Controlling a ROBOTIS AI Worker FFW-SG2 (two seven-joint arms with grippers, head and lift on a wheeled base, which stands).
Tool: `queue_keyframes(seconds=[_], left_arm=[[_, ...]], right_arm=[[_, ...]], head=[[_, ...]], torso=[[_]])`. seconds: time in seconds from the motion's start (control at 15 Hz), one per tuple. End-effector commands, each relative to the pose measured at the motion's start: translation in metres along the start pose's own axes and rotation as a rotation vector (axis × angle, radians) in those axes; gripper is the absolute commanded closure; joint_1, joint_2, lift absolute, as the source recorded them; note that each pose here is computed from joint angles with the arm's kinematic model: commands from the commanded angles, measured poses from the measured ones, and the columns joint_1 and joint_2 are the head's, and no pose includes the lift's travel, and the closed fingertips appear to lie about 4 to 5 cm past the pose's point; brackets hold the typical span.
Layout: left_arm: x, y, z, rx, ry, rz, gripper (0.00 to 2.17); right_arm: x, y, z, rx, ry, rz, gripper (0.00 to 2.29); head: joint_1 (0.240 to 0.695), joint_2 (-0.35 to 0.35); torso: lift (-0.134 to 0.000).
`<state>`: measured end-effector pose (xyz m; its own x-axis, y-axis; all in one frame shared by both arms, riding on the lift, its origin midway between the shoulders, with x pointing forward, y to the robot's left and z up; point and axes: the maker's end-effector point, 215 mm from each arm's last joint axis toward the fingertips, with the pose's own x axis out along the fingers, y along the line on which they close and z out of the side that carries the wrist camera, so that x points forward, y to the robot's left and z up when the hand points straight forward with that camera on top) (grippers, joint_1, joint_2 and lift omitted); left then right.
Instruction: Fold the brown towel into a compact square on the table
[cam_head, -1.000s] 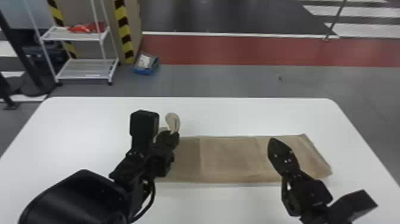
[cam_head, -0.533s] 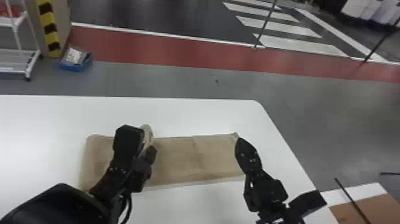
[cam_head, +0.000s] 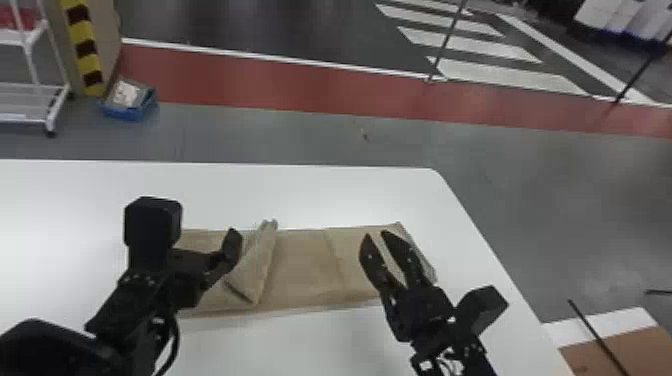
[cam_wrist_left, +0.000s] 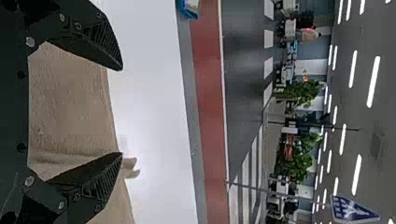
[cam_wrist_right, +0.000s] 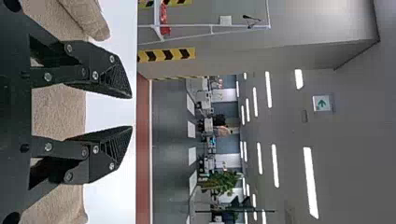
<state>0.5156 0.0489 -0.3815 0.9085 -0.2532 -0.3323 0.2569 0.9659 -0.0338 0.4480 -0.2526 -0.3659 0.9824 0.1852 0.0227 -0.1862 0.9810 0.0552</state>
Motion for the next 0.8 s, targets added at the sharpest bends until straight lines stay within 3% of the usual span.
queue_keyframes(seconds=[0.0,0.13,0.27,0.33,0.67,0.73], left_arm=[[-0.014,0.063,0.015,0.009,-0.105,0.092,0.04],[-0.028,0.117,0.014,-0.012,-0.142,0.169,0.04],[-0.04,0.147,0.011,-0.03,-0.165,0.21,0.04],[-0.047,0.159,0.009,-0.035,-0.179,0.231,0.04],[-0.051,0.179,0.008,-0.063,-0.203,0.243,0.04],[-0.05,0.179,0.007,-0.064,-0.204,0.242,0.04]], right_arm=[[0.024,0.028,-0.007,0.022,0.037,0.044,0.01],[0.044,0.056,-0.011,0.052,0.065,0.069,0.09],[0.053,0.094,-0.015,0.072,0.092,0.125,0.14],[0.056,0.115,-0.014,0.081,0.108,0.159,0.19],[0.073,0.182,-0.033,-0.064,0.199,0.21,0.19],[0.068,0.196,-0.049,-0.12,0.247,0.226,0.19]], head=[[0.695,-0.244],[0.695,-0.17],[0.695,-0.085],[0.695,-0.009],[0.695,0.148],[0.695,0.165]], torso=[[-0.125],[-0.125],[-0.125],[-0.125],[-0.125],[-0.125]])
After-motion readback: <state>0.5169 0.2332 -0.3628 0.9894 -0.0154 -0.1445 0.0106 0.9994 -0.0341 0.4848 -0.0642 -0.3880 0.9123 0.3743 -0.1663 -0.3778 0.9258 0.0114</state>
